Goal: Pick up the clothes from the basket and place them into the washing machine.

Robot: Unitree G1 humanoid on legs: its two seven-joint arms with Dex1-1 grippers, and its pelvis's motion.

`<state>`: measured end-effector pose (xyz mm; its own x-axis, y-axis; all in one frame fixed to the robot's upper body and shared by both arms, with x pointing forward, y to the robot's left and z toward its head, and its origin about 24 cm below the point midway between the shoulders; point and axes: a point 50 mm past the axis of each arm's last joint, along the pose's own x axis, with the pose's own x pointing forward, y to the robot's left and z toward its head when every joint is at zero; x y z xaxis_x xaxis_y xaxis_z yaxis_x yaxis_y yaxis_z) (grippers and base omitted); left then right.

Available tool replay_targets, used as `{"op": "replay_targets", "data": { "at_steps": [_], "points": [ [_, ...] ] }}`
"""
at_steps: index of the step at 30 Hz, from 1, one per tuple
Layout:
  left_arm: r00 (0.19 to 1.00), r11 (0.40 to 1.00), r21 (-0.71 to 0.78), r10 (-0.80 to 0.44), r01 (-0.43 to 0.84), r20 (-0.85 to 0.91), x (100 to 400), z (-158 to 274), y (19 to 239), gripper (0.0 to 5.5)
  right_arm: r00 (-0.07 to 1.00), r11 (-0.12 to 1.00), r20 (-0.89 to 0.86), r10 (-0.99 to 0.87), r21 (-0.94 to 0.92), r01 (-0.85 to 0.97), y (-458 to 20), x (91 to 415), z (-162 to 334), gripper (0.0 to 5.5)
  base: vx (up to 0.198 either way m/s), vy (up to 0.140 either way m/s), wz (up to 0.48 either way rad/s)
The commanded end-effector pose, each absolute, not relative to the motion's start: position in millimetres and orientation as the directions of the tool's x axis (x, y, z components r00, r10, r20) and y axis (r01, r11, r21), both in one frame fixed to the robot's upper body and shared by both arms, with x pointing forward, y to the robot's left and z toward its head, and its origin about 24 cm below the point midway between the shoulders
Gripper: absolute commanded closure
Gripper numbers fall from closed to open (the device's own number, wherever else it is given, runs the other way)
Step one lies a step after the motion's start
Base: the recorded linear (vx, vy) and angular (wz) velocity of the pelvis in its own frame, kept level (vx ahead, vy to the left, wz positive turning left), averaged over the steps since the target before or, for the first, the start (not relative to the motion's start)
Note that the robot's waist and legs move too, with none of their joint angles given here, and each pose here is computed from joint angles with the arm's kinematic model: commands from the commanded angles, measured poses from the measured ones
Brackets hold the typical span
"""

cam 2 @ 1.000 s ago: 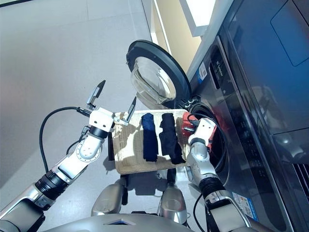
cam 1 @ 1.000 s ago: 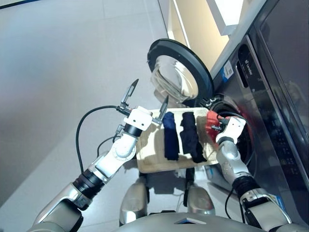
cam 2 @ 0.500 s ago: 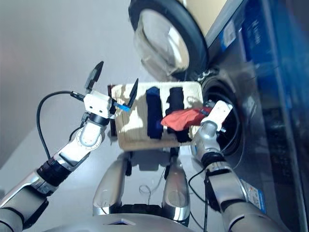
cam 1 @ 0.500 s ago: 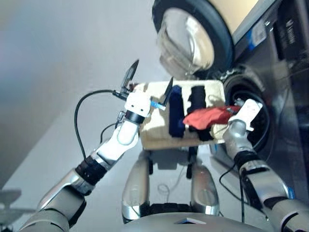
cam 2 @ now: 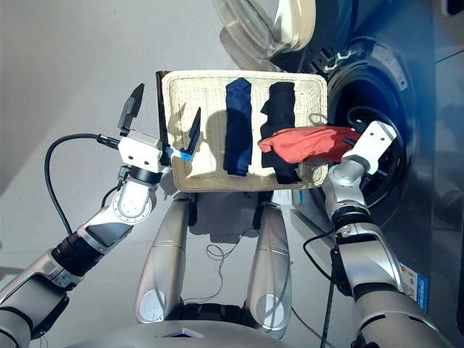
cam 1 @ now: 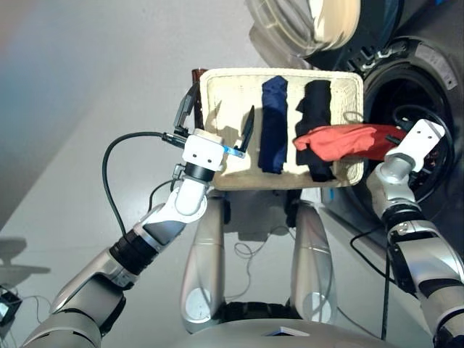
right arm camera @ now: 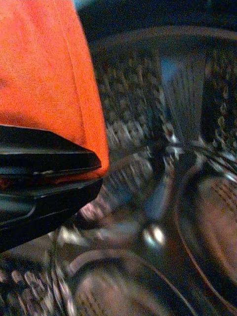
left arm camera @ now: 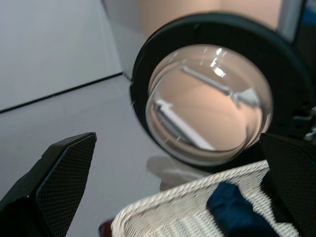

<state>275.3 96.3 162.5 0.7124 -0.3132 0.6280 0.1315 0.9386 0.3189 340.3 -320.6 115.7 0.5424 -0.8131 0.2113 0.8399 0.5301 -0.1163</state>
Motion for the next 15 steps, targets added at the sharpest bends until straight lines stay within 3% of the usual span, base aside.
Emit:
{"op": "replay_targets", "data": {
  "at_steps": [1, 8, 15],
  "points": [
    [0.593, 0.941, 0.308, -0.329, 0.141, 0.735, 257.4, 186.2, 88.1, 0.0, 0.179, 0.193, 0.4, -0.899, -0.004, 0.981, -410.9, 301.7, 219.1, 5.5, 0.0, 0.0, 0.0],
    [0.595, 0.929, 0.347, -0.353, 0.129, 0.722, 255.5, 185.7, 94.9, 0.0, 0.059, 0.072, 0.443, -0.894, 0.012, 0.997, -448.9, 269.0, 273.7, 5.5, 0.0, 0.0, 0.0],
    [0.596, 0.917, 0.38, -0.375, 0.125, 0.71, 251.8, 187.7, 105.5, 0.0, 0.028, 0.041, 0.518, -0.855, 0.014, 0.999, -459.5, 250.1, 315.1, 5.5, 0.0, 0.0, 0.0]
  ]
}}
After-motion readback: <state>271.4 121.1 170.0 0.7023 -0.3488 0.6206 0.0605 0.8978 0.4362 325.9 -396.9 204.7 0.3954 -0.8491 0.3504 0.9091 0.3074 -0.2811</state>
